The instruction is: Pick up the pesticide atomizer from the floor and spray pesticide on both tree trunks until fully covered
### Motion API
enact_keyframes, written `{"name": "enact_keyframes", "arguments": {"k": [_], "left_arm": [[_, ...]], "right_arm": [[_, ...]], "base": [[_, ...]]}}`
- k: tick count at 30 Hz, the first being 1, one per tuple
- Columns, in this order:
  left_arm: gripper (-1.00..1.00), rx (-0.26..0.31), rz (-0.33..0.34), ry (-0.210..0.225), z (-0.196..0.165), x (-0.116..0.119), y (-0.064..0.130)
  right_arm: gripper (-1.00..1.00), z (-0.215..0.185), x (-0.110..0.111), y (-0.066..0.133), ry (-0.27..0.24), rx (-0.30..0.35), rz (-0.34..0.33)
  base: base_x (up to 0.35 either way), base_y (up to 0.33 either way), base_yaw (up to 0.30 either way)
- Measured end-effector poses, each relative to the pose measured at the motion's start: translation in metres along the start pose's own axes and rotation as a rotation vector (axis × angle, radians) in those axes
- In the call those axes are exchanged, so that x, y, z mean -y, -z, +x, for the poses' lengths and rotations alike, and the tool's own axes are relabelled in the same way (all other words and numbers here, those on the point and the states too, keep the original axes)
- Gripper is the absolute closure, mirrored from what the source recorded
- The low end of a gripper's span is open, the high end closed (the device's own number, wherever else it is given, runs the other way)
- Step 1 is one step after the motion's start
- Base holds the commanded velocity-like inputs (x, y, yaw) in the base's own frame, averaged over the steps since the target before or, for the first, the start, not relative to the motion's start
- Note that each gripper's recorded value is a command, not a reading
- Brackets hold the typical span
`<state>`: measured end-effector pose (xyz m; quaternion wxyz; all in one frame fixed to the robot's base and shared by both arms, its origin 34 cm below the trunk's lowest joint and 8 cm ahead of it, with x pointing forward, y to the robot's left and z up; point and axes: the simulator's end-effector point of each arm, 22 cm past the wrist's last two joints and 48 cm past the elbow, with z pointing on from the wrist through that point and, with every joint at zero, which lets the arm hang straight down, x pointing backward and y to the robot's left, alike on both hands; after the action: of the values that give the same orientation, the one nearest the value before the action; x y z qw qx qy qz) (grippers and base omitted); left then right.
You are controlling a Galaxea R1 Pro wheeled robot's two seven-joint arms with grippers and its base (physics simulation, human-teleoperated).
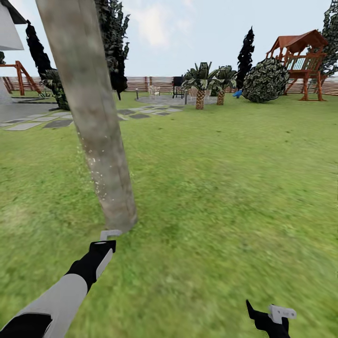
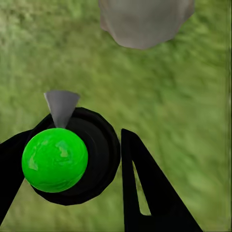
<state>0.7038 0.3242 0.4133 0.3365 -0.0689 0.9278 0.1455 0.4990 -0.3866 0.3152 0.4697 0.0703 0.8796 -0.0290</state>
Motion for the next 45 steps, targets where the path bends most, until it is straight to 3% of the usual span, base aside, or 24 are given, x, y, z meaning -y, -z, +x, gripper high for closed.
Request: {"name": "enact_keyframes", "arguments": {"k": [19, 26, 39, 45], "left_arm": [[1.00, 0.001, -0.001, 0.000, -0.0003, -0.0008, -0.0001], [1.00, 0.001, -0.001, 0.000, -0.0006, -0.0005, 0.0000], [1.00, -0.002, 0.000, -0.001, 0.0009, 0.0002, -0.0001], [1.00, -0.001, -0.001, -0.001, 0.0006, -0.0003, -0.0002]], "right_arm": [[-1.00, 0.0002, -0.0006, 0.0000, -0.001, 0.000, -0.001], [-1.00, 0.0002, -0.0006, 0.0000, -0.001, 0.000, -0.001], [-1.00, 0.0002, -0.0008, 0.0000, -0.001, 0.000, -0.001], [-1.00, 0.0002, -0.0007, 0.0000, -0.001, 0.000, -0.001]], "base": [[0.119, -0.277, 0.252], [0.124, -0.277, 0.033], [0.102, -0.277, 0.261], [0.103, -0.277, 0.060]]}}
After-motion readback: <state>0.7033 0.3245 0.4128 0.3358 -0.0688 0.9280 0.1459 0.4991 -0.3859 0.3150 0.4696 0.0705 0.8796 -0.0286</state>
